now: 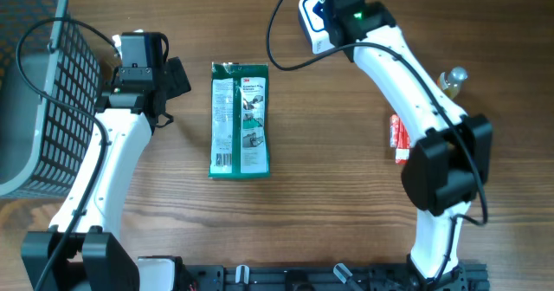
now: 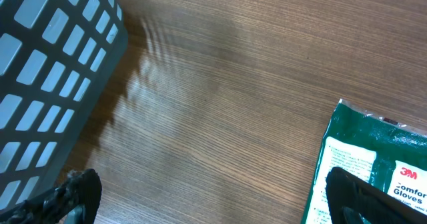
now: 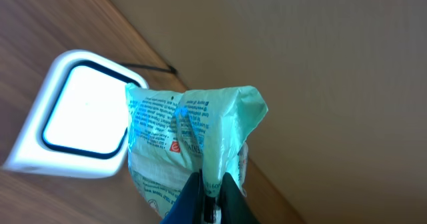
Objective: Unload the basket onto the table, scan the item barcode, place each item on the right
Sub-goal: 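Lift the wipes pouch up to the white scanner, then lower the wipes pouch right of center and release it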
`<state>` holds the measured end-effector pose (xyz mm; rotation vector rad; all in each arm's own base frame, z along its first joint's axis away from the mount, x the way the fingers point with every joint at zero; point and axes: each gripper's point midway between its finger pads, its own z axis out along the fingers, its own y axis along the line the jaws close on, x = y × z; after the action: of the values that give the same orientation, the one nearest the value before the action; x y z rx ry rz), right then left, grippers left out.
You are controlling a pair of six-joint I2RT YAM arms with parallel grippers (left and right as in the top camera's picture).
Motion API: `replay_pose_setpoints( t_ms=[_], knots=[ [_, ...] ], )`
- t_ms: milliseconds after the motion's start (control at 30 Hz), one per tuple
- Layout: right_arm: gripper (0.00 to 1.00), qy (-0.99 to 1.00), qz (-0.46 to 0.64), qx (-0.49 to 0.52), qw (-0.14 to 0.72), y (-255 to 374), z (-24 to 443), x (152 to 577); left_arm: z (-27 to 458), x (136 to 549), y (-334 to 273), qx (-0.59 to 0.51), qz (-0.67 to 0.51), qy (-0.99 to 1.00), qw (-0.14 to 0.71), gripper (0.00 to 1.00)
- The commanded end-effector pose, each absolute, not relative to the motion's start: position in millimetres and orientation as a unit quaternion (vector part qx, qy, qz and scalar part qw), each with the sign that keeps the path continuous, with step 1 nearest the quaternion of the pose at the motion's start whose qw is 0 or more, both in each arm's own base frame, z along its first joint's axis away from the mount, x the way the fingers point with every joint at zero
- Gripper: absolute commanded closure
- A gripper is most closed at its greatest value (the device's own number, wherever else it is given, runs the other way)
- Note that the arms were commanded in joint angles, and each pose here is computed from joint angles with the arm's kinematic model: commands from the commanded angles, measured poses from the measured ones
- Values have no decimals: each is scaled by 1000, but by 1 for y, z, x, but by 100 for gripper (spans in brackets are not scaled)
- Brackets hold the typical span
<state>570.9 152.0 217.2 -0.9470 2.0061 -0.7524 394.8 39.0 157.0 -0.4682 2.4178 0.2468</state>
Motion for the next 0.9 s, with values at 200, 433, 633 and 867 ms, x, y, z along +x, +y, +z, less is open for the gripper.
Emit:
replay_pose_setpoints(
  t_ms=[200, 433, 633, 867],
  knots=[
    [96, 777, -342, -357, 389, 149, 197, 594, 162, 397, 42, -179, 99, 920, 334, 0],
    [96, 798, -317, -337, 386, 154, 172, 595, 162, 397, 42, -179, 99, 920, 334, 0],
    [96, 811, -268, -342, 391, 174, 161, 589, 162, 397, 42, -179, 99, 920, 334, 0],
    [96, 820, -204, -400, 355, 199, 136, 568, 162, 397, 42, -179, 99, 920, 334, 0]
  ],
)
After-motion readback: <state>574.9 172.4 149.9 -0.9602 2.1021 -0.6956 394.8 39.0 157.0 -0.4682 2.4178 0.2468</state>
